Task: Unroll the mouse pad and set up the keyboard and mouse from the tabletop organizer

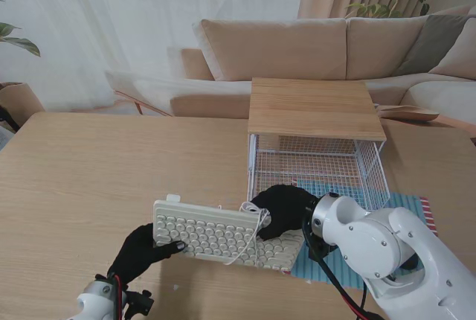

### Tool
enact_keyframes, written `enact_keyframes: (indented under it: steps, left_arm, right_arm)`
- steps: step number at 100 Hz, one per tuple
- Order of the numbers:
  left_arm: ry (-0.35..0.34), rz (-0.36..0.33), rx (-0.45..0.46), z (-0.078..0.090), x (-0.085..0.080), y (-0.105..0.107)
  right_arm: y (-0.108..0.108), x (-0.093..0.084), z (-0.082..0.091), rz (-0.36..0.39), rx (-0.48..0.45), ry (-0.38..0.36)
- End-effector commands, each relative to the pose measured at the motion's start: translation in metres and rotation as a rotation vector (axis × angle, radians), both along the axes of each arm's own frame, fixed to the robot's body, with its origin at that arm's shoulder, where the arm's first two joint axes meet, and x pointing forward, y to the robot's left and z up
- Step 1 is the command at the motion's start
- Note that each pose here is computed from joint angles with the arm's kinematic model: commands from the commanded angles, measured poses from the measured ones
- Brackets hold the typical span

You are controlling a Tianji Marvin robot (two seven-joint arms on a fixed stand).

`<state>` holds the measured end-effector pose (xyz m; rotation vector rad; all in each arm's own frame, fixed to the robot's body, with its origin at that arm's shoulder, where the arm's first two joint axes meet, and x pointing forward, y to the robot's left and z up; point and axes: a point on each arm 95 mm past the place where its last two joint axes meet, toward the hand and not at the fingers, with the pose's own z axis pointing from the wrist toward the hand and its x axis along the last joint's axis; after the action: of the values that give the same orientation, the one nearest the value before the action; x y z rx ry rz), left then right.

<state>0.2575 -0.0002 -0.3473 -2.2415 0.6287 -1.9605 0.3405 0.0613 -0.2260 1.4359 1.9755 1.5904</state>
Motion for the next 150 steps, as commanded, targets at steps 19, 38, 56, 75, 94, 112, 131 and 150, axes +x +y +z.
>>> enact_keyframes:
  steps: [19, 38, 56, 75, 94, 112, 131, 150]
  left_arm:
    - [0.076, 0.020, 0.031, -0.021, -0.015, 0.009]
    - [0.102, 0.031, 0.057, -0.030, -0.014, 0.013]
    - [0.142, 0.017, 0.084, -0.036, -0.011, 0.017]
    - [0.180, 0.009, 0.124, -0.039, -0.008, 0.021]
    - [0.186, 0.009, 0.164, -0.036, -0.004, 0.029]
    - [0.145, 0.018, 0.205, -0.036, 0.001, 0.038]
    - [0.014, 0.054, 0.248, -0.026, 0.017, 0.046]
    - [-0.139, 0.073, 0.273, -0.002, 0.039, 0.048]
  right_arm:
    - [0.004, -0.002, -0.023, -0.007, -0.040, 0.054]
    - [0.006, 0.003, -0.035, -0.001, -0.088, 0.055]
    - [0.007, 0.011, -0.047, 0.004, -0.134, 0.046]
    - [0.004, 0.018, -0.058, 0.002, -0.177, 0.045]
    - [0.001, 0.023, -0.067, -0.013, -0.195, 0.077]
    - [0.000, 0.027, -0.074, -0.016, -0.197, 0.097]
    - [0.000, 0.031, -0.081, -0.035, -0.205, 0.105]
    - [0.003, 0.034, -0.090, -0.086, -0.185, 0.091]
